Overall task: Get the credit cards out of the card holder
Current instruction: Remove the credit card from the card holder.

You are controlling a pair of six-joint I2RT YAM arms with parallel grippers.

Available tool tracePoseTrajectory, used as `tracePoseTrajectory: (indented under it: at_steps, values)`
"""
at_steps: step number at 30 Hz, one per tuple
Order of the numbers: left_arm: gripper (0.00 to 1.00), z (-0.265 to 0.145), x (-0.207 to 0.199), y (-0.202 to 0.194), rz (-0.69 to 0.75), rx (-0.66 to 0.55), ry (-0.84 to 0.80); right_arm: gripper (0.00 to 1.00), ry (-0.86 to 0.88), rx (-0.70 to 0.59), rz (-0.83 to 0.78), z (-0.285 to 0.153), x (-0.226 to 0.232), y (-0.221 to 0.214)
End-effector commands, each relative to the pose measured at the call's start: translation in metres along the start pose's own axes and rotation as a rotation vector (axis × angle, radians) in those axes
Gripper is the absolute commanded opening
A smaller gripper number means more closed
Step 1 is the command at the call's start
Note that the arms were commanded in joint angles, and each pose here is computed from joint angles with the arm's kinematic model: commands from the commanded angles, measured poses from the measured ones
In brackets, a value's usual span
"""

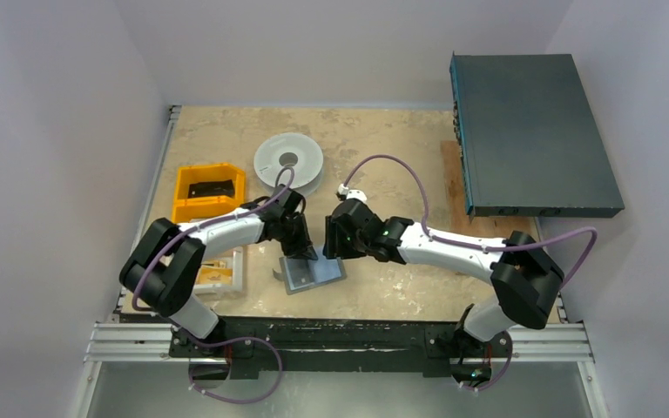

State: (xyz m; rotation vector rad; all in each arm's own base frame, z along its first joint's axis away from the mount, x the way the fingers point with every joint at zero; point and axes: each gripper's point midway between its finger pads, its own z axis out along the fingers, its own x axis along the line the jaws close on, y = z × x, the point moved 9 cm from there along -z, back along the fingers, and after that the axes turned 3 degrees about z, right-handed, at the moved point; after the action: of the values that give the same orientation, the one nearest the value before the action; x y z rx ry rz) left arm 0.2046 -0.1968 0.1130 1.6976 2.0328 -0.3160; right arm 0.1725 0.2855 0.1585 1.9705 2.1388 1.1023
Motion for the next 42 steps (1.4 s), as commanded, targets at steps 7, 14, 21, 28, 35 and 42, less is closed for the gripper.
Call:
tracePoseTrajectory:
  at_steps: [7, 14, 21, 28, 35, 42]
  values:
    - [0.02, 0.003, -0.023, 0.011, 0.02, -0.002, -0.064, 0.48, -0.037, -0.042, -0.013, -0.004, -0.003, 0.006]
    - [0.07, -0.031, -0.018, 0.014, 0.04, -0.09, -0.025, 0.46, 0.023, -0.008, -0.074, 0.005, 0.024, 0.002]
    - [0.07, -0.057, 0.027, 0.013, -0.043, -0.146, 0.018, 0.46, 0.056, 0.018, -0.167, 0.013, 0.061, -0.007]
    - [0.08, -0.065, 0.048, 0.007, -0.071, -0.156, 0.034, 0.46, 0.026, 0.053, -0.225, 0.032, 0.077, -0.017]
    - [0.07, -0.06, 0.056, 0.004, -0.104, -0.158, 0.063, 0.48, -0.022, 0.111, -0.272, 0.052, 0.076, -0.032]
    - [0.07, -0.057, 0.064, 0.002, -0.123, -0.157, 0.068, 0.57, -0.095, 0.125, -0.321, 0.062, 0.076, -0.04]
